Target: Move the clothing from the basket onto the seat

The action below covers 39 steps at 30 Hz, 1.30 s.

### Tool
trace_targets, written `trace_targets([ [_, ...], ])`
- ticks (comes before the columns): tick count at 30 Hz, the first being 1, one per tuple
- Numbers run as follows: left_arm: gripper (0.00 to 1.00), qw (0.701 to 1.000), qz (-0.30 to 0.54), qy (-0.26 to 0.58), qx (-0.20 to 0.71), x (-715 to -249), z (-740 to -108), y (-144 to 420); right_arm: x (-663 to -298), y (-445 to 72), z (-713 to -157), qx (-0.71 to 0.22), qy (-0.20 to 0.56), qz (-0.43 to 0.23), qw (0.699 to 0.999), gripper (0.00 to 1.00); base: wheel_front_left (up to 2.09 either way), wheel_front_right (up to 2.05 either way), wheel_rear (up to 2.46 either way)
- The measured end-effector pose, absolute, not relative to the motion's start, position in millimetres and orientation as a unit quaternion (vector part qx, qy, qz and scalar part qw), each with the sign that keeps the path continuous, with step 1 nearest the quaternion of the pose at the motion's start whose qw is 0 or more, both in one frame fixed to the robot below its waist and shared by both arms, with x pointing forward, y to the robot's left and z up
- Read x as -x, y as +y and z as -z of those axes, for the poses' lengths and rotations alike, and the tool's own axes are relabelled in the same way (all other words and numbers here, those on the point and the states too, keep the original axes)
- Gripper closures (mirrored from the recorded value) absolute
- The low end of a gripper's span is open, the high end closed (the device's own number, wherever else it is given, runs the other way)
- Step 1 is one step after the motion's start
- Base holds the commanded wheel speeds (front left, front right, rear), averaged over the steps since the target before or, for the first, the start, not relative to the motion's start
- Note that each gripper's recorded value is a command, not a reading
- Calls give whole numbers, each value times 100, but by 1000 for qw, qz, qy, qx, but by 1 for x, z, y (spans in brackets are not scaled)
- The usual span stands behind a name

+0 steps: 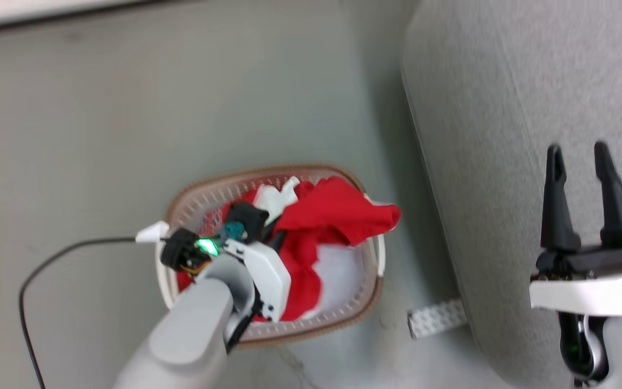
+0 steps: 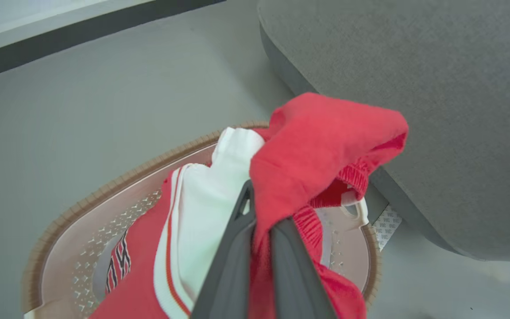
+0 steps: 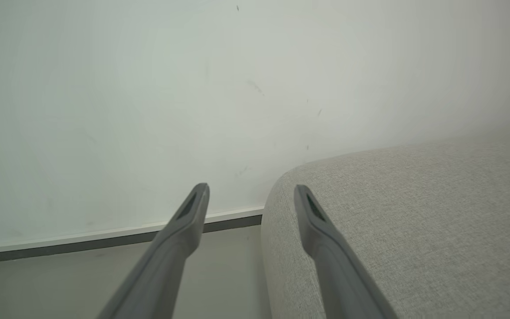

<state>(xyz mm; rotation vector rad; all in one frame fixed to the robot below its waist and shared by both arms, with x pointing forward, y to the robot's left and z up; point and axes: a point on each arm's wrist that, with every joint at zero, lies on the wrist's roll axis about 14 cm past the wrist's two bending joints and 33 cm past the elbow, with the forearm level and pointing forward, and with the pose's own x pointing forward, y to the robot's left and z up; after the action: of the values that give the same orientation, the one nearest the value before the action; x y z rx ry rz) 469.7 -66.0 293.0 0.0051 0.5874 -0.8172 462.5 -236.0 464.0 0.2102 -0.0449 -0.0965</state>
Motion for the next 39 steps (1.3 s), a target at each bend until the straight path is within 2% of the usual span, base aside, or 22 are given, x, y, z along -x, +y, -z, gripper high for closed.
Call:
trace_targets([
  [23, 100, 937, 339, 65, 54, -435, -510, -36, -373, -214, -524, -116, -76, 25, 990, 0, 0, 0, 0],
  [32, 100, 944, 323, -10, 71, -425, -579, -25, -347, -217, -531, -114, -88, 31, 989, 0, 0, 0, 0],
  [39, 100, 943, 325, -37, 70, -420, -606, -25, -341, -215, -534, -98, -92, 27, 991, 0, 0, 0, 0],
])
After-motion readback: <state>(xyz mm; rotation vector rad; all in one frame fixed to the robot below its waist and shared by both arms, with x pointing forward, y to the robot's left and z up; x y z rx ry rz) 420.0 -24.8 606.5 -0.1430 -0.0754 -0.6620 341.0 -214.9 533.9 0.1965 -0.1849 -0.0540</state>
